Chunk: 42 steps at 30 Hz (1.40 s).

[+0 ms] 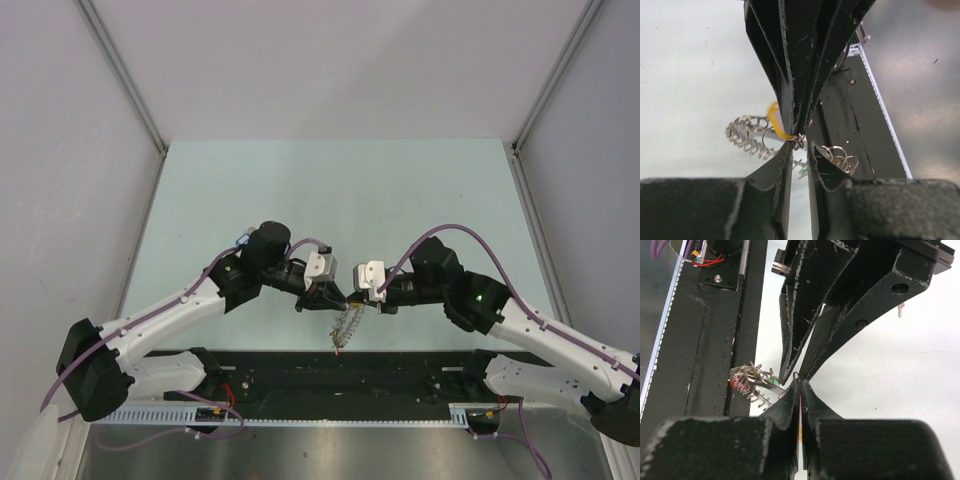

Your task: Put the keys on the keyring

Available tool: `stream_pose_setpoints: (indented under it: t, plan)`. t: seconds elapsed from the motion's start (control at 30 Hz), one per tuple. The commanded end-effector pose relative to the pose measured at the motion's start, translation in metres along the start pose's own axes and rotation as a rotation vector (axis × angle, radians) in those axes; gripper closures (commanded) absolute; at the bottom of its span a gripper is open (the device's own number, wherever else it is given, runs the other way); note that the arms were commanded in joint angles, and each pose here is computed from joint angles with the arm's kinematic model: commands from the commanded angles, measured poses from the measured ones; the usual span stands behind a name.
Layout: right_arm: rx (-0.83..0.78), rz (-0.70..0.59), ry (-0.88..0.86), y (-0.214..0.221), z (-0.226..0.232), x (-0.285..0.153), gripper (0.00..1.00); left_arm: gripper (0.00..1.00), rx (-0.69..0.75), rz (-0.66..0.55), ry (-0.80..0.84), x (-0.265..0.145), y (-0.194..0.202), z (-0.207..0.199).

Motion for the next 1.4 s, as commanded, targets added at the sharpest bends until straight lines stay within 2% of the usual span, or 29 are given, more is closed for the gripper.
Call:
stream_pose_setpoints:
  t: [0.0,0.1,0.43,0.97,1.23,1.37]
  plan:
    - [-0.069,-0.092,0.076,-0.032,-0.019,-0.010,1.00,0.76,-0.002,-0.086,0.074,-0.001,-0.011,-0.016]
    - [-0.069,-0.093,0.080,-0.032,-0.020,-0.011,1.00,0.73,0.002,-0.102,0.077,-0.002,-0.012,-0.018]
    - [-0.074,-0.109,0.090,-0.037,-0.019,-0.016,1.00,0.73,-0.022,-0.119,0.078,-0.002,-0.008,-0.021]
    - [-0.087,-0.146,0.110,-0.046,-0.020,-0.025,1.00,0.86,-0.045,-0.114,0.050,-0.001,-0.005,-0.017]
    - [-0.089,-0.159,0.117,-0.049,-0.020,-0.028,1.00,0.85,-0.045,-0.122,0.053,0.000,-0.007,-0.017]
    - [-0.084,-0.156,0.114,-0.048,-0.021,-0.027,1.00,0.92,-0.041,-0.133,0.047,0.000,-0.010,-0.017]
Point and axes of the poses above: each gripper's point midway between its finger pads, its own x axis out along the fingers, its own z axis along the line the jaws close on, y = z × x, the point moved 5 cm from there along -x, back along the fingers, and after that the axes turned 9 degrees about -x, right-handed, at the moved point
